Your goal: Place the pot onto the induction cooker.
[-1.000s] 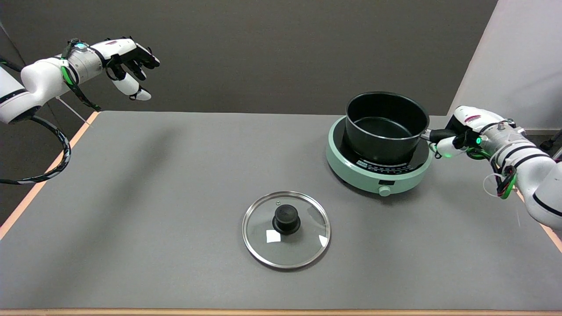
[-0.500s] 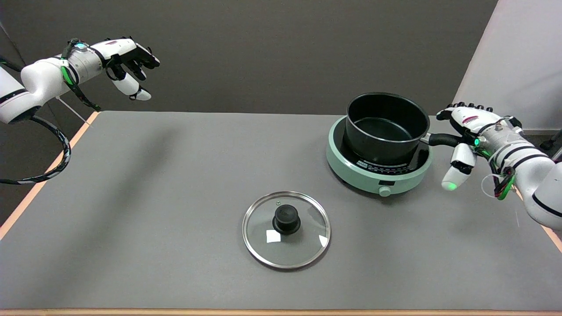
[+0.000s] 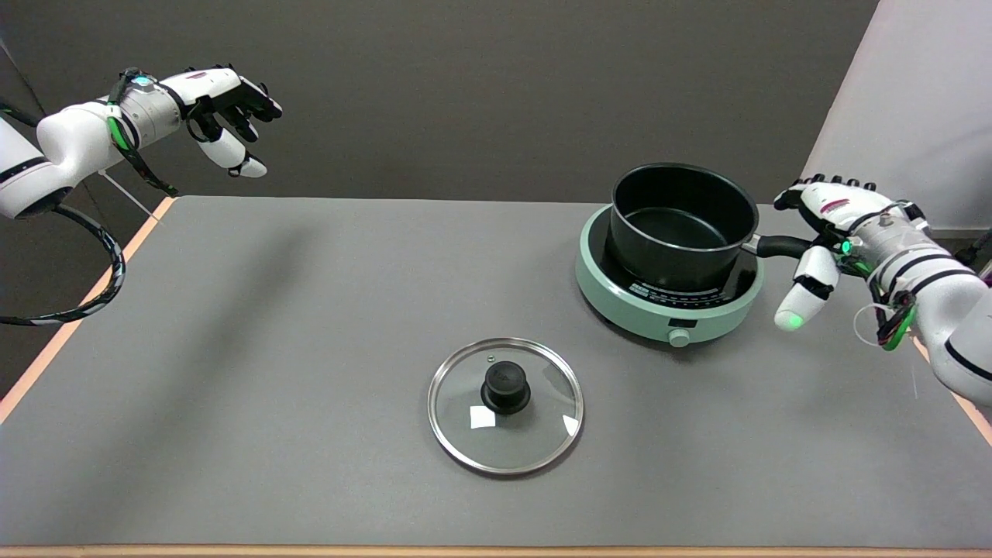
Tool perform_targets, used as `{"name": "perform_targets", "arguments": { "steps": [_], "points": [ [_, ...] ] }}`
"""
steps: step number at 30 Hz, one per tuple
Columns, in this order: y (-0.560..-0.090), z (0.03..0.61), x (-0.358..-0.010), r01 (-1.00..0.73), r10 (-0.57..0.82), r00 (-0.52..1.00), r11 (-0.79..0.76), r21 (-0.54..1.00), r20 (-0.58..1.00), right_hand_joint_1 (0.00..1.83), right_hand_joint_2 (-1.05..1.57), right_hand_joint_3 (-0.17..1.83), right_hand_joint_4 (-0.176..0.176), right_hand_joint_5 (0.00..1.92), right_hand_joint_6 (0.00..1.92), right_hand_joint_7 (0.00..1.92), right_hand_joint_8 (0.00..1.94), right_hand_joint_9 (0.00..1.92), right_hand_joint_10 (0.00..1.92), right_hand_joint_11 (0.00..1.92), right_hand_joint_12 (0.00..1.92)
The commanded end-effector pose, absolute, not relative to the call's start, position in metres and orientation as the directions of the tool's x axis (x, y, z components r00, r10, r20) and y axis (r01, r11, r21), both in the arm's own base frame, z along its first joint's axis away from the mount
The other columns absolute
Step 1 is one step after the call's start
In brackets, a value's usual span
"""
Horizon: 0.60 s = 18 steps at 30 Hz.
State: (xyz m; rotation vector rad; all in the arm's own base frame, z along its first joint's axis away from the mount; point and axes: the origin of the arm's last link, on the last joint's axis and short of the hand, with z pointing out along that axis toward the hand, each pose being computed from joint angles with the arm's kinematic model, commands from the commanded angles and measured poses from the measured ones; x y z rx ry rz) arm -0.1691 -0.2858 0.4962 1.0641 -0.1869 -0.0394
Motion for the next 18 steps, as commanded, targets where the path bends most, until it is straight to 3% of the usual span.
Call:
{"name": "perform_targets", "arguments": {
  "steps": [1,7,18],
  "points": [
    [-0.278,0.504,-0.131,-0.126,0.023,0.991,0.452,0.883,0.129,1.18,-0.98,0.71,-0.176,0.29,0.29,0.29,0.29,0.29,0.29,0.29,0.29],
    [-0.276,0.51,-0.108,-0.115,0.117,0.991,0.433,0.894,0.07,1.15,-0.91,0.63,-0.176,0.26,0.26,0.26,0.26,0.26,0.26,0.26,0.26],
    [-0.278,0.496,-0.062,-0.181,0.365,0.928,0.278,0.943,0.071,1.16,-0.87,0.69,-0.176,0.23,0.23,0.23,0.23,0.23,0.23,0.23,0.23]
  ]
}}
